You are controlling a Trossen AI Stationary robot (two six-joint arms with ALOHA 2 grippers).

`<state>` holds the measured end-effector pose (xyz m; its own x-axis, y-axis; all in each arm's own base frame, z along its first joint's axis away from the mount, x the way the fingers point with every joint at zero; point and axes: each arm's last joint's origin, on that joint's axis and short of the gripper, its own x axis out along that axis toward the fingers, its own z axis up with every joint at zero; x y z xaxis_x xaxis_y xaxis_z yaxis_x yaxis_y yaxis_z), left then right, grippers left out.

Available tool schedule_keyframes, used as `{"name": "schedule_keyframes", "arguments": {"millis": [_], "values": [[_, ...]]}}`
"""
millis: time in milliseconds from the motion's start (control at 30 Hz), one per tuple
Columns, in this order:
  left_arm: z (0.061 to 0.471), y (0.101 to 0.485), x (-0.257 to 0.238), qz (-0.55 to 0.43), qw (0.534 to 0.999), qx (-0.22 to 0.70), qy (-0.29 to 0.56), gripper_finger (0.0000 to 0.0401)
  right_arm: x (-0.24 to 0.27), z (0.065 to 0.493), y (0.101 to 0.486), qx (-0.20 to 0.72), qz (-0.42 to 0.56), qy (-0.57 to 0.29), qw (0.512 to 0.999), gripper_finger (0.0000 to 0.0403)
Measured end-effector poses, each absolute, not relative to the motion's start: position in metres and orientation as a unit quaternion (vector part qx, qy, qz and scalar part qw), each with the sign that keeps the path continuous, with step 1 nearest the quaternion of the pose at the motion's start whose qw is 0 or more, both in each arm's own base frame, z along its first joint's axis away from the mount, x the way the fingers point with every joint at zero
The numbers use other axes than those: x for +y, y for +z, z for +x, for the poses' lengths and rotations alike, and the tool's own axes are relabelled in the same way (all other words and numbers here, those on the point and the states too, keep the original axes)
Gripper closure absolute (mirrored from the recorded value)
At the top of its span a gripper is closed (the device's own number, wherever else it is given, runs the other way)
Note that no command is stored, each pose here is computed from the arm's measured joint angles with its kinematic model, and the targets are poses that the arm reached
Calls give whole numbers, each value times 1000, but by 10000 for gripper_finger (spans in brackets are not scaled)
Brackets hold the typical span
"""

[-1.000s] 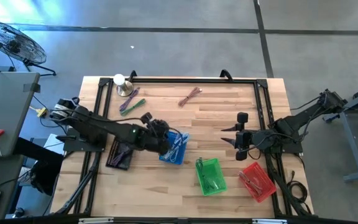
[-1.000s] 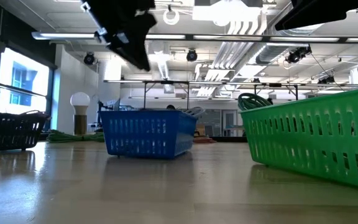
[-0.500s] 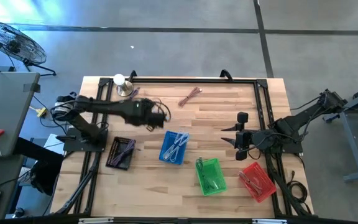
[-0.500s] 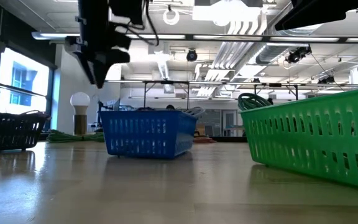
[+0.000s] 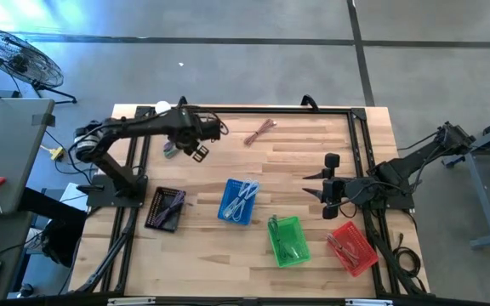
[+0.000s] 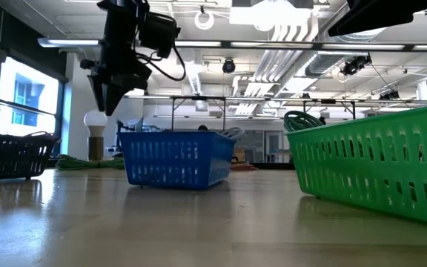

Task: Pick & Place USB Port
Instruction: Put the green USB cable into the green bin

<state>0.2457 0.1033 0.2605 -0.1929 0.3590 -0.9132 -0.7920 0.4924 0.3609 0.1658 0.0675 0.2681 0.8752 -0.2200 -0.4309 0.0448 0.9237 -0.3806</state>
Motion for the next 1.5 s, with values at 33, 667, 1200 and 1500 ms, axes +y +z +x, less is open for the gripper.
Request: {"name": "schedule_keyframes", "arguments": {"millis": [33, 667, 1200, 1500], "values": [[245, 260, 106, -187, 612, 613, 463, 261, 68, 166, 268, 240, -182, -69, 951, 261], [223, 234, 153, -247, 604, 612, 447, 261, 67, 165, 266, 252, -177, -69, 949, 261], [208, 165, 149, -258, 632, 602, 414, 261, 67, 165, 267, 246, -175, -72, 951, 261], [205, 153, 149, -235, 641, 585, 439, 261, 67, 166, 268, 242, -173, -71, 952, 261]]}}
